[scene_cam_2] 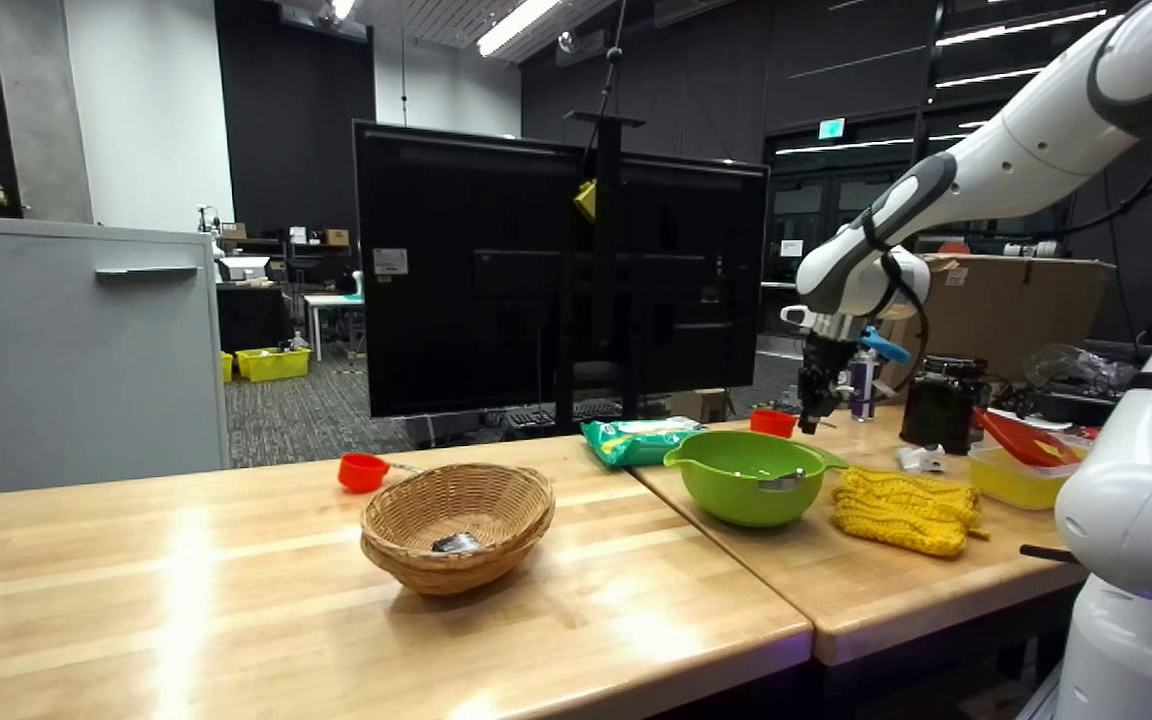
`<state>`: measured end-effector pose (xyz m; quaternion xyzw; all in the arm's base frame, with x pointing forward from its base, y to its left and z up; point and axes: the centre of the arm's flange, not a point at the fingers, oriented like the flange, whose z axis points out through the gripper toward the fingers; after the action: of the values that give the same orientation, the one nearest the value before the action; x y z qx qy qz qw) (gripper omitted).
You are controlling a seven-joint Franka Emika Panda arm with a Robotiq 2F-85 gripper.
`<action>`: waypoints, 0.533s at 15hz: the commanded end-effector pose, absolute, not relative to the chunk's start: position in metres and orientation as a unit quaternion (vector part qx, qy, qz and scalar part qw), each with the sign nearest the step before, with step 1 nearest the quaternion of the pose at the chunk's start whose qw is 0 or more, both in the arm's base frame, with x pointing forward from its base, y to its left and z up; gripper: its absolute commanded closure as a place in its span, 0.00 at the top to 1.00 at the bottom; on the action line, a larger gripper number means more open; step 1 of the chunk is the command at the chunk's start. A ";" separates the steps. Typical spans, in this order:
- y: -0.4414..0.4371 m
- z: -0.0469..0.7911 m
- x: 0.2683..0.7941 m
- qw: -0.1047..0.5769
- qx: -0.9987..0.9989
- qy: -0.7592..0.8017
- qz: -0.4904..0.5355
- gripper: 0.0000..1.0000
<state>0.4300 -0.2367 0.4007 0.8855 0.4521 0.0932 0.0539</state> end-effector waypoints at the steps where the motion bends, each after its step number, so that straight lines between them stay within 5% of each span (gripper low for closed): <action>1: -0.248 0.377 0.435 0.037 0.854 0.493 0.162 0.04; 8: -0.258 0.365 0.437 0.040 0.850 0.512 0.119 0.04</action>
<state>0.4332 -0.2481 0.3619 0.8466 0.5112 0.1462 0.0244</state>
